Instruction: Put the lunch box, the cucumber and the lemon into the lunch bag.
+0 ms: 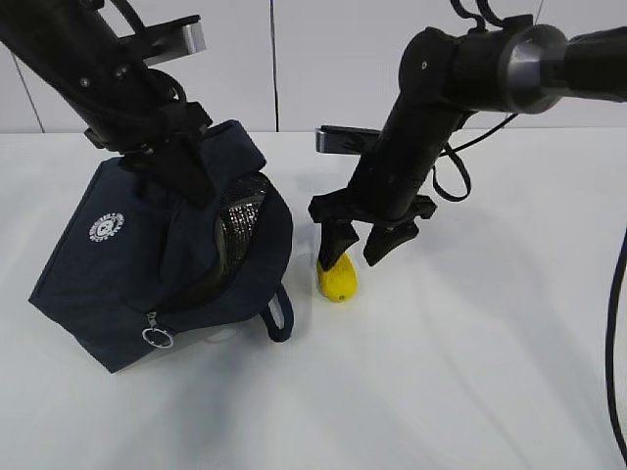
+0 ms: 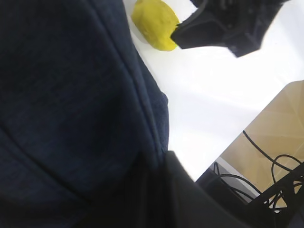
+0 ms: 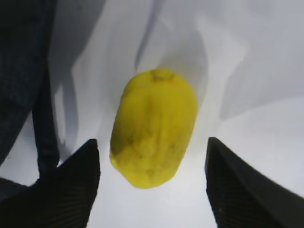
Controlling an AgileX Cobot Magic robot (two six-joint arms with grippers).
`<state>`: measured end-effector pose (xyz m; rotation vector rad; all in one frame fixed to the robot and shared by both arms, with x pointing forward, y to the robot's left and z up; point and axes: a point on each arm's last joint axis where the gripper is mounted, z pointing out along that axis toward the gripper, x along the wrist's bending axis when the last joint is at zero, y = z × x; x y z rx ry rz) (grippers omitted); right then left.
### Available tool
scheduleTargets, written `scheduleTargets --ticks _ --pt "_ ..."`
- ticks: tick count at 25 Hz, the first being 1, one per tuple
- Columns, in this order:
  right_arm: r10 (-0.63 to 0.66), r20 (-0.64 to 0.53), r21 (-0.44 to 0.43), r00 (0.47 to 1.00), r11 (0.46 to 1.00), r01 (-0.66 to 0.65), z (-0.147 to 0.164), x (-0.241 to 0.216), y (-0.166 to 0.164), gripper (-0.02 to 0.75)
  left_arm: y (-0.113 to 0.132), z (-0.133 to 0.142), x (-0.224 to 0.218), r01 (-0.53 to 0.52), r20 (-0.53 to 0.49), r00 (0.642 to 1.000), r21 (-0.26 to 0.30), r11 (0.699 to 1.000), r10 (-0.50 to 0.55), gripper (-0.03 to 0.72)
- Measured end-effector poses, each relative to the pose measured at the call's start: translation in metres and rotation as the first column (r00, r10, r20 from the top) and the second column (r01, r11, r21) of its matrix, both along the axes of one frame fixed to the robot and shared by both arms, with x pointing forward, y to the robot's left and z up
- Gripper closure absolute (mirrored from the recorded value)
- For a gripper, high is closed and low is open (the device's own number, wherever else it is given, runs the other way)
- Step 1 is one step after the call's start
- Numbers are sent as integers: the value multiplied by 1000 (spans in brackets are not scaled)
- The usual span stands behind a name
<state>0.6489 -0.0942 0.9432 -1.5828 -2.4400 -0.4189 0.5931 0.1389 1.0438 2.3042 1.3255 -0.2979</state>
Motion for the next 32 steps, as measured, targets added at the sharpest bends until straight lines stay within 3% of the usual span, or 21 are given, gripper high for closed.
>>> scheduleTargets --ticks 16,24,28,32 --pt "-66 -21 26 998 997 66 -31 7 8 225 1 0 0 8 4 1000 12 1000 -8 673" --pt "-66 -18 27 998 997 67 -30 7 8 438 1 -1 0 8 5 1000 13 1000 -8 673" --pt "-47 10 14 999 999 47 -18 12 6 447 1 -1 0 8 5 1000 13 1000 -8 673" --pt "-18 82 26 997 1000 16 20 18 -2 447 1 -1 0 8 5 1000 13 1000 -8 673"
